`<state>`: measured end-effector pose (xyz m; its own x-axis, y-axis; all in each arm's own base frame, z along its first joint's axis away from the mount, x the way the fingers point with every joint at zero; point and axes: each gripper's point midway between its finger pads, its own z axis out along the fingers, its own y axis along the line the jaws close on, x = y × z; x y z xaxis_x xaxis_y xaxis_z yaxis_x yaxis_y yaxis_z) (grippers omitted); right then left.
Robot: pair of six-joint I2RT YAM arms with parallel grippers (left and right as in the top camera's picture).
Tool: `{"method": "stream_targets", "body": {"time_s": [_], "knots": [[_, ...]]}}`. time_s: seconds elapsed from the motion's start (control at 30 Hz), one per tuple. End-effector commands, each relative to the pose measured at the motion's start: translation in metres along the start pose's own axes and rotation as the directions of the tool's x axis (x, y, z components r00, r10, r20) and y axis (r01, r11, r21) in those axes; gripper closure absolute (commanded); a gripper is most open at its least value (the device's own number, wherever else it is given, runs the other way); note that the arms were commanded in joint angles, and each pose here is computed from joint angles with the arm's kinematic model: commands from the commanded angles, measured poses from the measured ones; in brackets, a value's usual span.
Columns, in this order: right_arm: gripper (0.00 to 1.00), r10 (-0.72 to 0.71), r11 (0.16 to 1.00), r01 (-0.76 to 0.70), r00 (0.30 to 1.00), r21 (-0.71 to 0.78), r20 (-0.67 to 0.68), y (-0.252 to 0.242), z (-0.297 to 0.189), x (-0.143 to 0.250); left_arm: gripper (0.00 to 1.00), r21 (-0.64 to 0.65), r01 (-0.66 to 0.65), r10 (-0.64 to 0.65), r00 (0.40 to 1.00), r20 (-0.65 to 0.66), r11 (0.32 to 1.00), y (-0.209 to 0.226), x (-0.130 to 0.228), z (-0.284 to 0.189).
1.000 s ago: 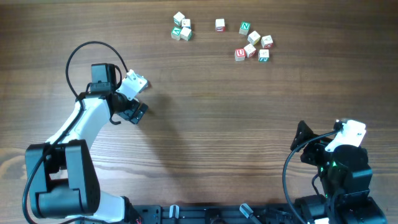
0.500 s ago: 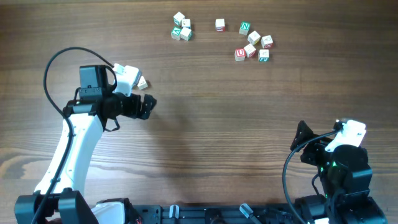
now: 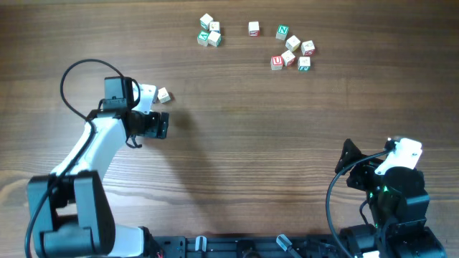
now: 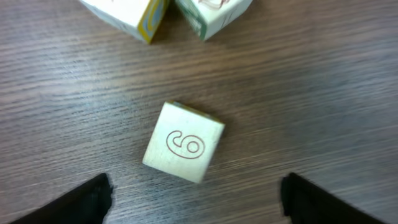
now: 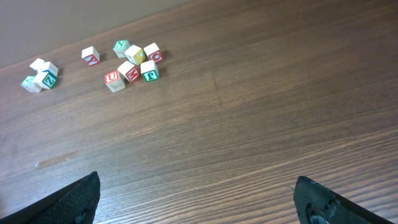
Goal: Form a circle
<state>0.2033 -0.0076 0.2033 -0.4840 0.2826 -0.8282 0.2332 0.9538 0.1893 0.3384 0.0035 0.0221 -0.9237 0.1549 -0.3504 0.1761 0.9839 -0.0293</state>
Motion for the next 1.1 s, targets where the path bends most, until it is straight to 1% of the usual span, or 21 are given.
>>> {"method": "stream_targets", "body": {"time_s": [0.0, 0.13, 0.2, 0.27, 0.33, 0.43, 0.57, 0.7, 0.73, 0.93, 1.07], "knots": [[0.00, -0.012, 1.000, 0.012, 1.000, -0.005, -0.007, 0.001, 0.001, 0.002, 0.25, -0.026, 0.005, -0.006, 0.999, -0.032, 1.000, 0.006, 0.008, 0.008], [0.00, -0.012, 1.000, 0.012, 1.000, -0.004, -0.007, 0.001, 0.001, 0.002, 0.28, -0.034, 0.003, -0.003, 1.000, -0.017, 0.999, 0.007, 0.004, 0.008], [0.00, -0.011, 1.000, 0.011, 1.000, -0.004, -0.007, 0.001, 0.001, 0.002, 0.30, -0.036, -0.020, 0.020, 1.000, -0.007, 0.999, 0.008, 0.002, 0.008], [0.00, -0.011, 1.000, 0.011, 1.000, -0.005, -0.007, 0.001, 0.001, 0.002, 0.30, -0.044, -0.022, 0.023, 1.000, 0.003, 0.999, 0.010, -0.001, 0.009], [0.00, -0.012, 1.000, 0.012, 1.000, -0.005, -0.007, 0.001, 0.001, 0.002, 0.31, -0.047, -0.051, 0.052, 0.999, 0.002, 0.998, 0.010, -0.002, 0.011], [0.00, -0.012, 1.000, 0.012, 1.000, -0.005, -0.007, 0.001, 0.001, 0.002, 0.31, -0.048, -0.051, 0.051, 0.999, 0.009, 0.998, 0.011, -0.003, 0.013], [0.00, -0.012, 1.000, 0.012, 1.000, -0.005, -0.007, 0.001, 0.001, 0.002, 0.36, -0.053, -0.052, 0.053, 0.998, 0.027, 0.997, 0.013, -0.008, 0.018], [0.00, -0.012, 1.000, 0.012, 1.000, -0.005, -0.007, 0.001, 0.001, 0.002, 0.51, -0.050, -0.046, 0.047, 0.999, 0.021, 0.998, 0.013, -0.007, 0.021], [0.00, -0.012, 1.000, 0.012, 1.000, -0.005, -0.007, 0.001, 0.001, 0.002, 0.53, -0.049, -0.043, 0.044, 0.999, 0.021, 0.998, 0.013, -0.007, 0.021], [0.00, -0.012, 1.000, 0.012, 1.000, -0.005, -0.007, 0.001, 0.001, 0.002, 0.55, -0.044, -0.044, 0.045, 0.999, 0.026, 0.998, 0.012, -0.008, 0.021], [0.00, -0.012, 1.000, 0.012, 1.000, -0.004, -0.007, 0.001, 0.001, 0.002, 0.59, -0.048, -0.045, 0.047, 0.998, 0.040, 0.998, 0.013, -0.011, 0.020]]}}
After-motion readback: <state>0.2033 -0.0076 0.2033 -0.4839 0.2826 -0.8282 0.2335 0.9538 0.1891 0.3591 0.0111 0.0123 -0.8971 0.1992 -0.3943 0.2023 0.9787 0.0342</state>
